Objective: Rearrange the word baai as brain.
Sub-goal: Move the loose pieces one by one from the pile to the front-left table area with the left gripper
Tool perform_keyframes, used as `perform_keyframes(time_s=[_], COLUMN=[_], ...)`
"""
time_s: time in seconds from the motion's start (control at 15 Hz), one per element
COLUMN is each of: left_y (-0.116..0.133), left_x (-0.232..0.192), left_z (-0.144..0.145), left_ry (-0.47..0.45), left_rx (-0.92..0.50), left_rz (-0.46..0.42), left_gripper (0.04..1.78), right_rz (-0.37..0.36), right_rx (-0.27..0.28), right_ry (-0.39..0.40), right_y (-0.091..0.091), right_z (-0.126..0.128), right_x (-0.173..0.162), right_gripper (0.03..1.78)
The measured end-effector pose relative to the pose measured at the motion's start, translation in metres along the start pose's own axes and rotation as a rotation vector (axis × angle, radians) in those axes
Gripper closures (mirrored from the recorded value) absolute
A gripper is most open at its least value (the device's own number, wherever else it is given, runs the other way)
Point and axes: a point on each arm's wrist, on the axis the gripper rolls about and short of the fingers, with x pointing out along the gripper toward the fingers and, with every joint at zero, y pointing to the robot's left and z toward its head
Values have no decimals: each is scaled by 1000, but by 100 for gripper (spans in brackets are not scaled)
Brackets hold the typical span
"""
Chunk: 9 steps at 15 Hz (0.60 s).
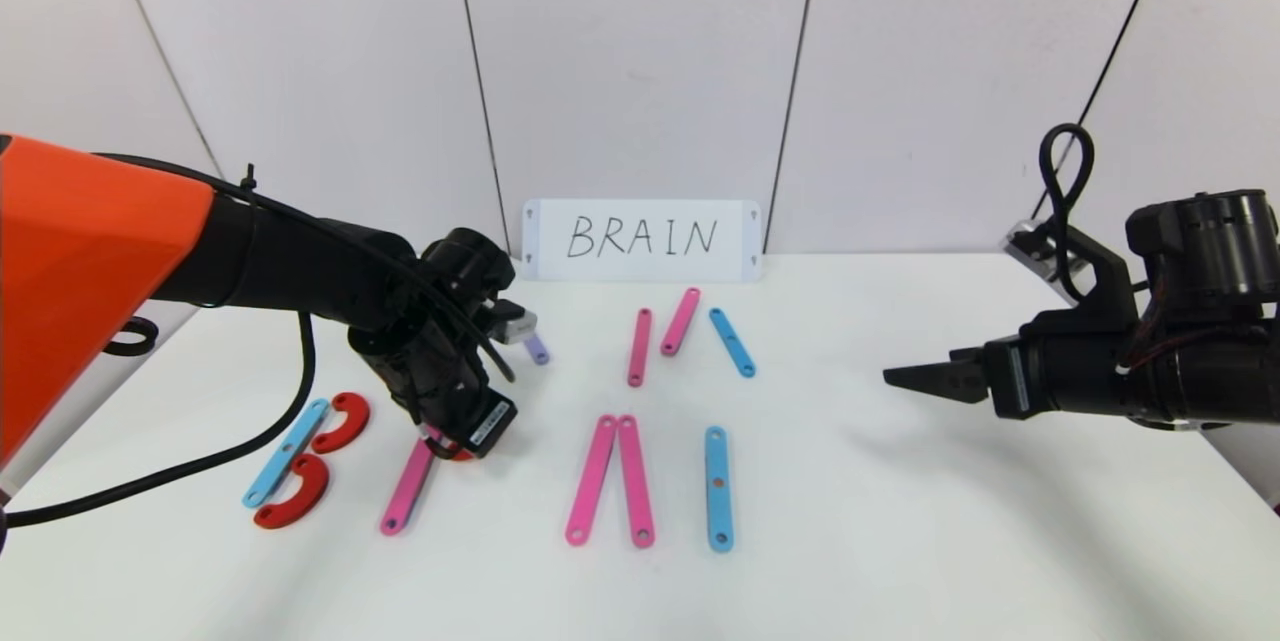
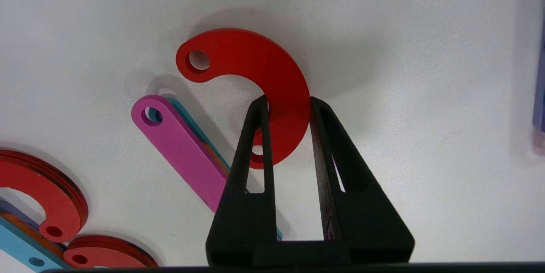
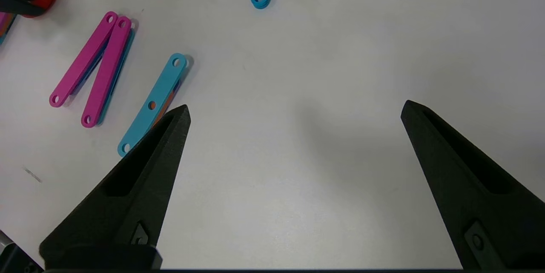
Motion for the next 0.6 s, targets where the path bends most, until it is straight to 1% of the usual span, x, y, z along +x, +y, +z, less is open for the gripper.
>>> perform_keyframes(time_s=[0.07,0.2,0.33,0.47,0.6], left_y=[0,0,0,0,0], left_x=[0,0,0,0,-3], left_z=[0,1,1,2,5], left_ry=[-3,-8,-9,-13,-28], left_rx=[0,0,0,0,1], left_rz=[1,2,2,2,3], left_gripper=[142,123,91,55,30], right_rz=[0,0,0,0,0], right_rx=[0,0,0,0,0], right_ry=[0,0,0,0,0], right_y=[0,0,0,0,0], right_z=[0,0,0,0,0], right_x=[0,0,0,0,0], right_gripper=[8,8,8,8,8])
